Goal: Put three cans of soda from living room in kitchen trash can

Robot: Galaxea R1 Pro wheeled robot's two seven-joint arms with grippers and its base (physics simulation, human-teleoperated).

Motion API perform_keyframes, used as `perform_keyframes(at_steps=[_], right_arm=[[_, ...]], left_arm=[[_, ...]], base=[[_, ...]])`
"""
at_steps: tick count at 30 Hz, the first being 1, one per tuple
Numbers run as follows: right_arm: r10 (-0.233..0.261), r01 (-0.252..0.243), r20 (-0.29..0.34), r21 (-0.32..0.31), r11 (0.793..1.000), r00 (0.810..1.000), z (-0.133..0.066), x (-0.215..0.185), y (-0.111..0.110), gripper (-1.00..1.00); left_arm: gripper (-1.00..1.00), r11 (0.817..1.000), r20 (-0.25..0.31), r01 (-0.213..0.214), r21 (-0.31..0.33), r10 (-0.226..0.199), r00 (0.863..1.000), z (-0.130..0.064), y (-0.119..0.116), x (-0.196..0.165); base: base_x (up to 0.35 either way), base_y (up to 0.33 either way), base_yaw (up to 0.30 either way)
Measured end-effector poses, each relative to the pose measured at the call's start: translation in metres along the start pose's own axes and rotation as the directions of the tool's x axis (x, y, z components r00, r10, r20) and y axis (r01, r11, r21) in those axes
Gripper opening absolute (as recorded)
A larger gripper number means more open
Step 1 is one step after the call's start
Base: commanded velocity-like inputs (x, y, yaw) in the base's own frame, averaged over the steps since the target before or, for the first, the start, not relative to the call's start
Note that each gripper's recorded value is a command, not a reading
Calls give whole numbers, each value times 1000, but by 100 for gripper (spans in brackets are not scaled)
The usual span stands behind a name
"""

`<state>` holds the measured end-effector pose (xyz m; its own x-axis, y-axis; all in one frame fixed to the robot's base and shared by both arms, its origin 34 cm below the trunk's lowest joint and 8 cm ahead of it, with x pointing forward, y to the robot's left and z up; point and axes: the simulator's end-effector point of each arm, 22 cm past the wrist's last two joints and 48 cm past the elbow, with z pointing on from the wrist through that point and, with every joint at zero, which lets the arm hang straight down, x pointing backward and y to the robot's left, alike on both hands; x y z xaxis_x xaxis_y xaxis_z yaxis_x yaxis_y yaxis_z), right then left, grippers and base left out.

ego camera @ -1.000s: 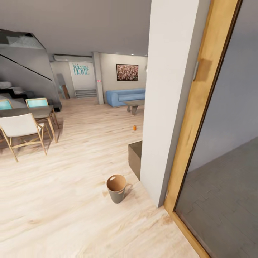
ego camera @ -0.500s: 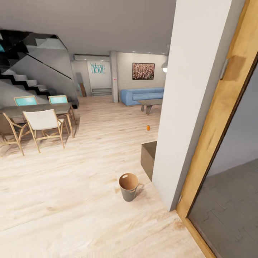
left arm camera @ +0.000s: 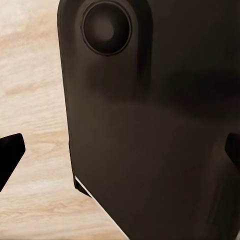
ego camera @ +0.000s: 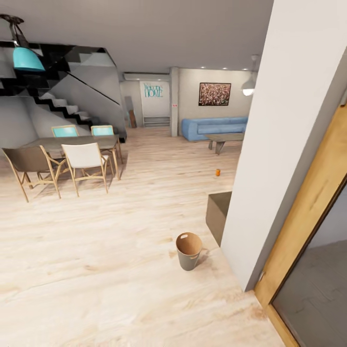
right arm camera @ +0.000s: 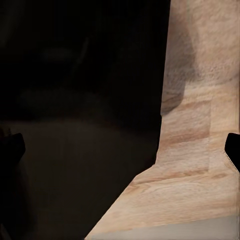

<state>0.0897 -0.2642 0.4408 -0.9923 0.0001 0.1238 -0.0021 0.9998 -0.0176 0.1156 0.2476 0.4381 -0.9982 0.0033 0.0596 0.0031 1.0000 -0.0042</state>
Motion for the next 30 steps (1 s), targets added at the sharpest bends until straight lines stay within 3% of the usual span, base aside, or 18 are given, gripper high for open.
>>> perform_keyframes(at_steps=[14,30], right_arm=[[0,0,-2,1,1000,1000,0,1,-1,100],[1,-1,-2,1,1000,1000,0,1,-1,100]], left_arm=[[100,1000,-2,-1,0,1,1000,0,0,1],[100,1000,15,-2,2,2,1000,0,-1,-3]], base=[[35,0,52],[312,0,2]])
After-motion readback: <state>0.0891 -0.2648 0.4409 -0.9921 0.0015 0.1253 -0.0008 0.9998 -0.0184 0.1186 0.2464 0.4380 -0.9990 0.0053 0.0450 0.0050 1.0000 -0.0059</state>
